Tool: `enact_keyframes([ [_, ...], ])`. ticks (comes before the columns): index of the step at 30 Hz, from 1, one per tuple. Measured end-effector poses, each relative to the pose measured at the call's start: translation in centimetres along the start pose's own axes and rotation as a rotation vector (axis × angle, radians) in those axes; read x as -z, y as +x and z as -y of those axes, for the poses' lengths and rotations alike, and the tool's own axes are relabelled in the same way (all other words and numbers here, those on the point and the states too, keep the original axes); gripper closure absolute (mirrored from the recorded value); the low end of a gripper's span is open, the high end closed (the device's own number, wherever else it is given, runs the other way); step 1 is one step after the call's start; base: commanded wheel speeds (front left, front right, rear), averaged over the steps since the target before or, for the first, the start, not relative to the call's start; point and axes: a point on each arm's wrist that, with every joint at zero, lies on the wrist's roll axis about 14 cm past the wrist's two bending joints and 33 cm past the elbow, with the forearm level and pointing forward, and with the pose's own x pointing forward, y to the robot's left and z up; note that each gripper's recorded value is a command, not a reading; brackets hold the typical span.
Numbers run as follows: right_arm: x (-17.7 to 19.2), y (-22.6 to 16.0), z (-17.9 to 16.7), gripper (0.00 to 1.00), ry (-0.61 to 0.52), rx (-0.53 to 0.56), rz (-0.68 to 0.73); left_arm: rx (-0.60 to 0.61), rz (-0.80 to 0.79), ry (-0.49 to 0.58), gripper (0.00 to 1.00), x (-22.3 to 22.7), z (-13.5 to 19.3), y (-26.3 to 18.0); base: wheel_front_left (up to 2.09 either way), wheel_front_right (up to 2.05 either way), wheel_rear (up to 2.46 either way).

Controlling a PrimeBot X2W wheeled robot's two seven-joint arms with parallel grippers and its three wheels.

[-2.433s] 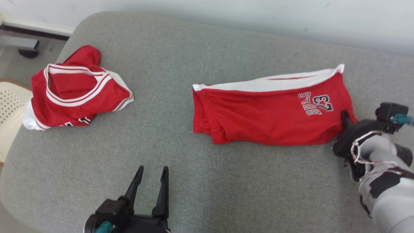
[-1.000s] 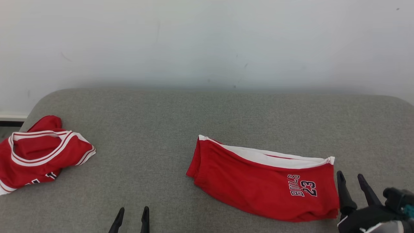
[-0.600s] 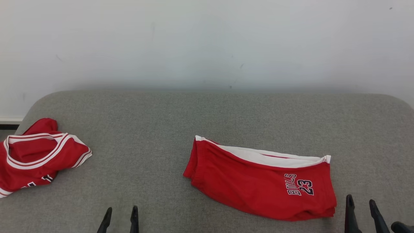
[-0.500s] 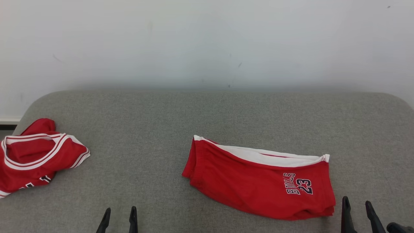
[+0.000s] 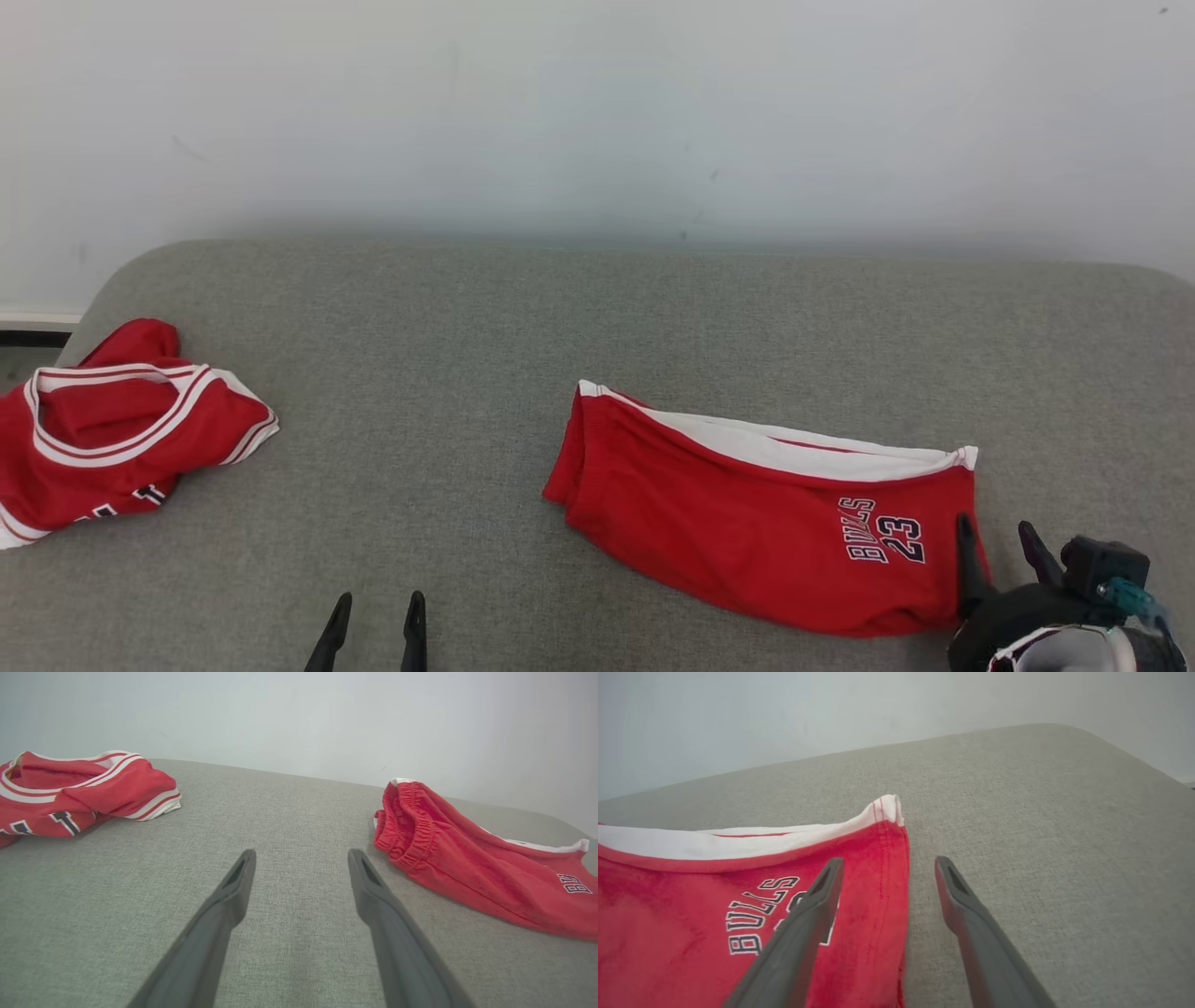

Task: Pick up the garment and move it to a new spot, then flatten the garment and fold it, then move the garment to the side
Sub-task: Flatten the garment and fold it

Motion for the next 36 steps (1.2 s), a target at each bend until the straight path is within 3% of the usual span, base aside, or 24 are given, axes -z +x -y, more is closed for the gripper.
enact_keyframes([
  [10, 4.2, 1.6, 0.0, 0.0, 0.001, 0.024, -0.201, -0.017, -0.016, -0.003, 0.0, 0.5, -0.5, -0.3, 0.0, 0.0, 0.0],
  [20, 4.8, 3.6, -1.0, 0.0, 0.053, 0.031, -0.277, -0.036, -0.03, 0.005, 0.0, 0.8, -1.2, 0.0, 0.0, 0.0, 0.0],
  [21, 4.9, 3.7, -1.2, 0.1, 0.057, 0.027, -0.29, -0.038, -0.03, 0.008, 0.0, 0.8, -1.3, 0.0, 0.0, 0.0, 0.0],
  [22, 5.1, 3.8, -1.4, 0.54, 0.057, 0.024, -0.3, -0.041, -0.028, 0.009, 0.0, 0.7, -1.4, 0.0, 0.0, 0.0, 0.0],
  [23, 5.2, 3.8, -1.6, 0.82, 0.063, 0.024, -0.306, -0.045, -0.026, 0.009, 0.0, 0.6, -1.6, 0.0, 0.0, 0.0, 0.0],
  [24, 5.3, 3.9, -1.7, 0.82, 0.067, 0.022, -0.309, -0.049, -0.025, 0.01, 0.0, 0.6, -1.7, 0.0, 0.0, 0.0, 0.0],
  [25, 5.4, 3.8, -1.9, 1.0, 0.065, 0.017, -0.316, -0.051, -0.027, 0.009, 0.0, 0.7, -1.8, -0.1, 0.0, 0.0, 0.0],
  [31, 5.1, 3.4, -1.3, 1.0, 0.061, 0.021, -0.313, -0.048, -0.034, 0.003, 0.0, 1.0, -1.6, -0.5, 0.0, 0.0, 0.0],
  [36, 4.2, 2.6, 2.1, 1.0, 0.02, 0.074, -0.293, -0.031, -0.03, -0.009, 0.0, 0.9, -1.0, -0.4, 0.0, 0.0, 0.0],
])
